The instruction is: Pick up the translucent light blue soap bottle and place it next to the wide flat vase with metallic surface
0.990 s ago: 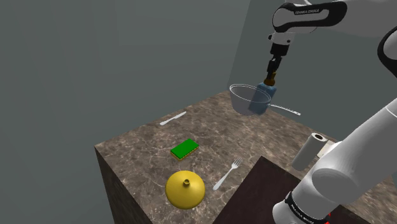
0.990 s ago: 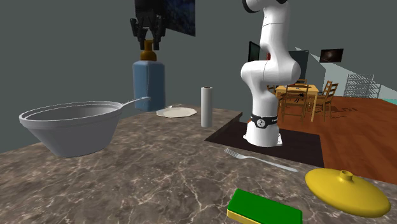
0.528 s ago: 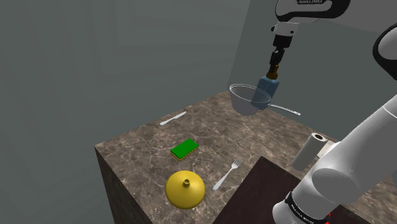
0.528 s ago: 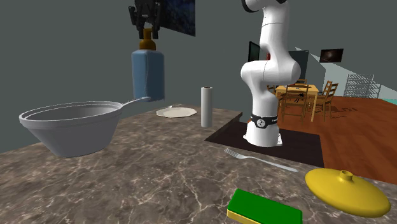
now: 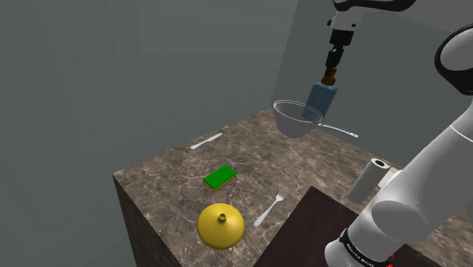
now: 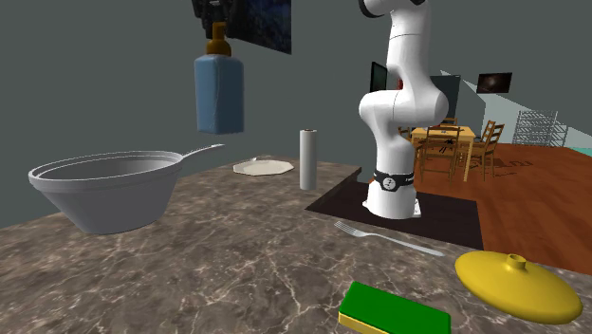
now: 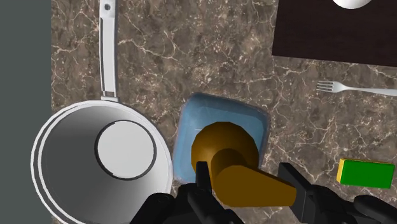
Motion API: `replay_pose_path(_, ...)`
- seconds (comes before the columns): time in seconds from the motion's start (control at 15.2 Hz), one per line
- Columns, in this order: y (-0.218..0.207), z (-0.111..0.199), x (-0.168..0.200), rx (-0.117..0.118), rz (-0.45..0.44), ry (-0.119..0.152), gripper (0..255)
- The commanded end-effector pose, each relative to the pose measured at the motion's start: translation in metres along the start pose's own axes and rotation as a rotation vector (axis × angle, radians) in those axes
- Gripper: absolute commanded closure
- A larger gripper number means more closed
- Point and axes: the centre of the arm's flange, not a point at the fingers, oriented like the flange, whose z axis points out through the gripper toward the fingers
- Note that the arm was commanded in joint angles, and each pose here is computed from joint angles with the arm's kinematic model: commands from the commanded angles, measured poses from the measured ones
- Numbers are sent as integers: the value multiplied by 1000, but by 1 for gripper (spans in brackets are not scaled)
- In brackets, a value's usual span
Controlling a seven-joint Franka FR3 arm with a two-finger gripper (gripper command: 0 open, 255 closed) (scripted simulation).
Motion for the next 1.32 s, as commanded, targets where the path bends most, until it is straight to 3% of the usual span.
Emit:
replay_pose_path(0.0,0,-11,-1,0,0,0,255)
replay_pose_path(0.99,5,-90,-7,0,0,0,255)
replay_pose_path(1.25,-46,-81,6,0,0,0,255)
